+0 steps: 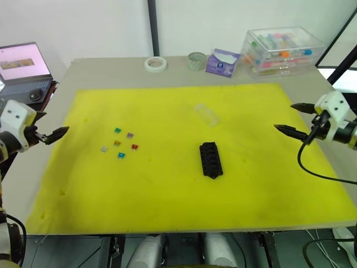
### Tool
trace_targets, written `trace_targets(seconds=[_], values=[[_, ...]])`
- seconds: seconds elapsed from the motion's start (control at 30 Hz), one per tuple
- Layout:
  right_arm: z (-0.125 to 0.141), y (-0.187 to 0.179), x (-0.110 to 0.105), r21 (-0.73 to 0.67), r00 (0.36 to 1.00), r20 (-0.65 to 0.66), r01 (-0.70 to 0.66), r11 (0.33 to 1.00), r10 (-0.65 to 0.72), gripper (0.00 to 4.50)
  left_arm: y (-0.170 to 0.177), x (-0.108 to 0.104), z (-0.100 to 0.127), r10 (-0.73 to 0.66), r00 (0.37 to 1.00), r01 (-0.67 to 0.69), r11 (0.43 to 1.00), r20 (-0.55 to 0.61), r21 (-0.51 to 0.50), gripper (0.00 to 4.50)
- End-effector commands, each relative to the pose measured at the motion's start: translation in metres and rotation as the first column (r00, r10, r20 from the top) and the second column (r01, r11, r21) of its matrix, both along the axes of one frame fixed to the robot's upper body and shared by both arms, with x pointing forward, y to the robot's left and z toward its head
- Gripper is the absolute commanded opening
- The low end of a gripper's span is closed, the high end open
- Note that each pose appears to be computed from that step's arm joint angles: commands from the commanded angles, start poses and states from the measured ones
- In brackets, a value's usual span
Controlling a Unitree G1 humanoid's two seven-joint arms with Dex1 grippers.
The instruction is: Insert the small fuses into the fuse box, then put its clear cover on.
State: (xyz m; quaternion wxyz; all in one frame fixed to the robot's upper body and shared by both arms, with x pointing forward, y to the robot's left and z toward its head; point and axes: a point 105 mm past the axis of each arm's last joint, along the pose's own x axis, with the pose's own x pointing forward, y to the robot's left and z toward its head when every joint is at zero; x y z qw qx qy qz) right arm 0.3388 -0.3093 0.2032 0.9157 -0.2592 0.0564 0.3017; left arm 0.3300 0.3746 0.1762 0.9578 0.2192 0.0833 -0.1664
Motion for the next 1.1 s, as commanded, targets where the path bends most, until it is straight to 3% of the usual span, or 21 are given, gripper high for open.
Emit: trace_targets(seconds=[0.03,0.4,0.57,0.73,0.83,1.0,1.1], values=[[0.024,0.012,0.001,0.013,0.996,0.07,-0.05,0.999,0.049,4.47,0.003,-0.007,0.023,-0.009,0.998,0.009,1.0,0.054,-0.013,4.5],[0.033,0.084,-0.009,0.049,0.947,0.07,-0.316,0.947,0.313,4.47,-0.001,-0.034,0.016,-0.029,0.998,0.018,0.978,-0.053,-0.209,4.5],[0.055,0.153,-0.023,0.065,0.845,0.137,-0.528,0.847,0.516,4.47,-0.007,-0.054,0.003,-0.036,0.987,-0.013,0.956,-0.159,-0.294,4.5],[0.064,0.176,-0.035,0.086,0.799,0.154,-0.597,0.797,0.582,4.47,-0.013,-0.067,-0.003,-0.036,0.976,-0.044,0.933,-0.216,-0.357,4.5],[0.067,0.187,-0.041,0.11,0.777,0.168,-0.627,0.771,0.607,4.47,-0.017,-0.072,-0.003,-0.032,0.969,-0.079,0.9,-0.246,-0.429,4.5],[0.073,0.208,-0.053,0.107,0.728,0.181,-0.683,0.723,0.661,4.47,-0.032,-0.084,0.005,-0.063,0.963,-0.12,0.769,-0.261,-0.628,4.5],[0.076,0.214,-0.056,0.115,0.717,0.183,-0.695,0.71,0.672,4.47,-0.035,-0.089,0.007,-0.071,0.958,-0.143,0.721,-0.277,-0.678,4.5]])
